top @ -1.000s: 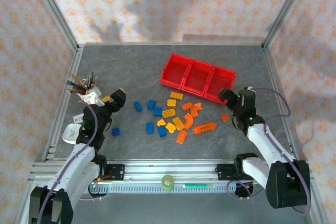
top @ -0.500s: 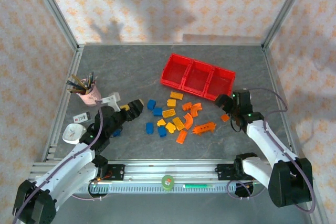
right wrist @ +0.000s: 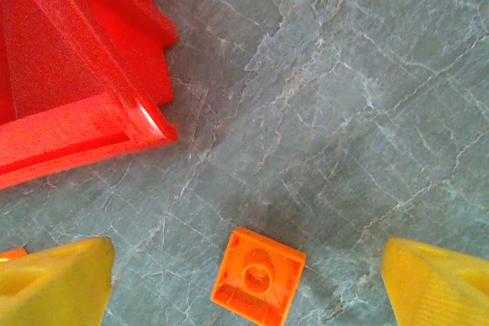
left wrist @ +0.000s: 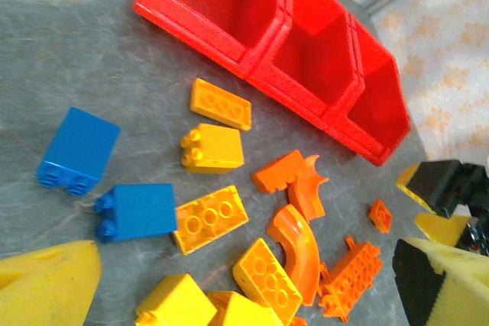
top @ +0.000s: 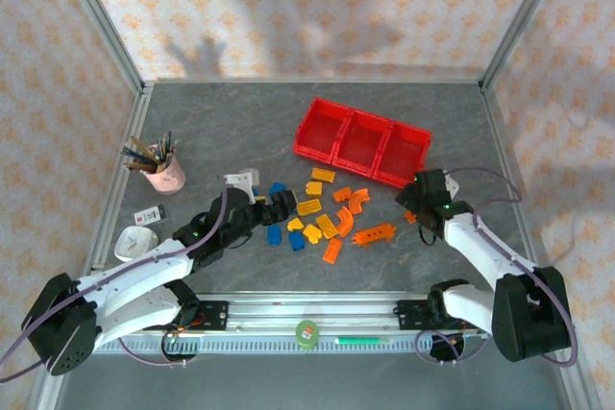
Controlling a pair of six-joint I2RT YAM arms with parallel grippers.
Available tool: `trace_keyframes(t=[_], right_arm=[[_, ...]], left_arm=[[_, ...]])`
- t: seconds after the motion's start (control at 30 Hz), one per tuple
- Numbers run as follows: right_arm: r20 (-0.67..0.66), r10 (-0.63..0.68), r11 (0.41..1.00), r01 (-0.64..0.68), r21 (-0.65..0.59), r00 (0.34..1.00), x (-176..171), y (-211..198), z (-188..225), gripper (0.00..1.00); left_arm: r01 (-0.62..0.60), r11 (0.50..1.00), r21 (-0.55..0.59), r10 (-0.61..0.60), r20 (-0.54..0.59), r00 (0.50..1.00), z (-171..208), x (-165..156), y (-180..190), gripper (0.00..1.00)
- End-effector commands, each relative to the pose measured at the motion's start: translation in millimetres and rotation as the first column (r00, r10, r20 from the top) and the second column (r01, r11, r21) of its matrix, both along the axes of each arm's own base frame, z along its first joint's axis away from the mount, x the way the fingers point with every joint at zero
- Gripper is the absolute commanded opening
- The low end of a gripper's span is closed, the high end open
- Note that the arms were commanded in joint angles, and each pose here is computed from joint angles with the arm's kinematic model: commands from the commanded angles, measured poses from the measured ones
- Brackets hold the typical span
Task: Sort the legos into containers by color
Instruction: Pick up the lego from the middle-right of the table.
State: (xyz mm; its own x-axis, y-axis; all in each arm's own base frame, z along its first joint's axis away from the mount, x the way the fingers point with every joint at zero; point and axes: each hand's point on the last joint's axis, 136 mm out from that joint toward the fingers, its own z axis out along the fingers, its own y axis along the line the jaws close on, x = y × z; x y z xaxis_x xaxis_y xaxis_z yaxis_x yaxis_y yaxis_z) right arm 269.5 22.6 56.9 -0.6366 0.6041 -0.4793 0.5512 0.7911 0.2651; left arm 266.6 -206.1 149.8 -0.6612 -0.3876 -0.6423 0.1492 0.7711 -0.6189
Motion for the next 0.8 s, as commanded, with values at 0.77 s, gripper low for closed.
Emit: trace_keyframes(t=[0.77], right_arm=[[-0.072, -0.083, 0.993, 0.076, -0.094, 0.994, -1, 10, -36, 0.55]], left_arm=[[0.078, 0.995, 0.064, -0.081, 0.055, 0.995, 15, 6, -45, 0.99]])
